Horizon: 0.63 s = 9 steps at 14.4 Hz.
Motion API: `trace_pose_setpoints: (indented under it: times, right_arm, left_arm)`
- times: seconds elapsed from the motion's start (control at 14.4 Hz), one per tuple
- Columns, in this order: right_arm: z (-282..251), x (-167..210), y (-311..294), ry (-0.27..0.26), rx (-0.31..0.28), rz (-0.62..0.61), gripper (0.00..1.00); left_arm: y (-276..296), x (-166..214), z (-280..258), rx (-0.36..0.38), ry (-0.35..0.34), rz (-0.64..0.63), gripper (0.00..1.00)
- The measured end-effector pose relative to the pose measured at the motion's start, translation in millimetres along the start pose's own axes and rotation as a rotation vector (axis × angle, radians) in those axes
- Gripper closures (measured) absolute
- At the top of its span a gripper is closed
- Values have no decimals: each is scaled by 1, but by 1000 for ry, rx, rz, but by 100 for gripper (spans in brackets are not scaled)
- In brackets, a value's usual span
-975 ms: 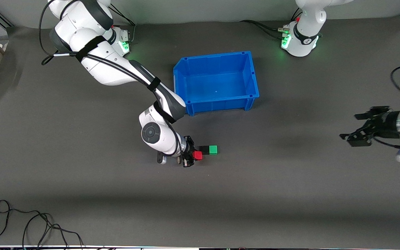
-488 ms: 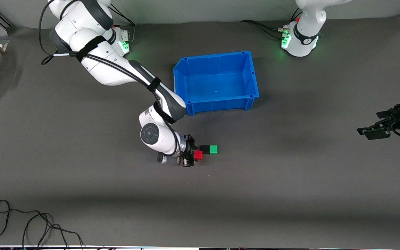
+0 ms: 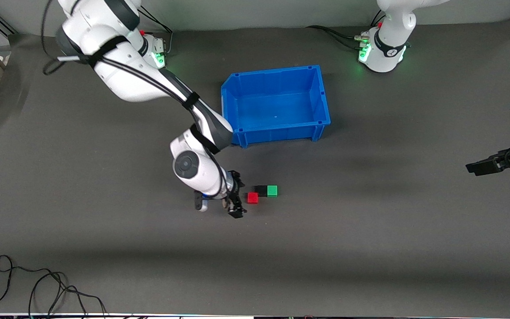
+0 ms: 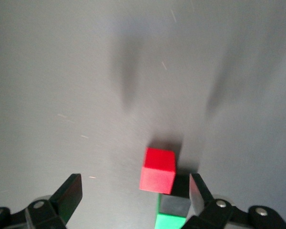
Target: Attach green and red cubes to black cube
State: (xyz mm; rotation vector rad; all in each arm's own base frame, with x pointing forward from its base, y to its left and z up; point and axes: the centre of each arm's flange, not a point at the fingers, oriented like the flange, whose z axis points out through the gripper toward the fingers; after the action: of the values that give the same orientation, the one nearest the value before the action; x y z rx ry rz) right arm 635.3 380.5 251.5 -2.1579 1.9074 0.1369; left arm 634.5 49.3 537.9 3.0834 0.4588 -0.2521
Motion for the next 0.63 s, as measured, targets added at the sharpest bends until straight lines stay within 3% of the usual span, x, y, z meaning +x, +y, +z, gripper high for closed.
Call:
trace_pose_setpoints:
  times: [0.14, 0.35, 0.63]
  right_arm:
    - [-52, 38, -6, 52, 37, -88, 0]
    - [-115, 109, 1, 119, 43, -287, 0]
    - [-169, 163, 21, 179, -31, -530, 0]
  left_arm:
    - [3, -6, -15, -1, 38, 75, 0]
    - [2, -25, -47, -4, 92, 151, 0]
    - [9, -60, -79, -21, 140, 198, 0]
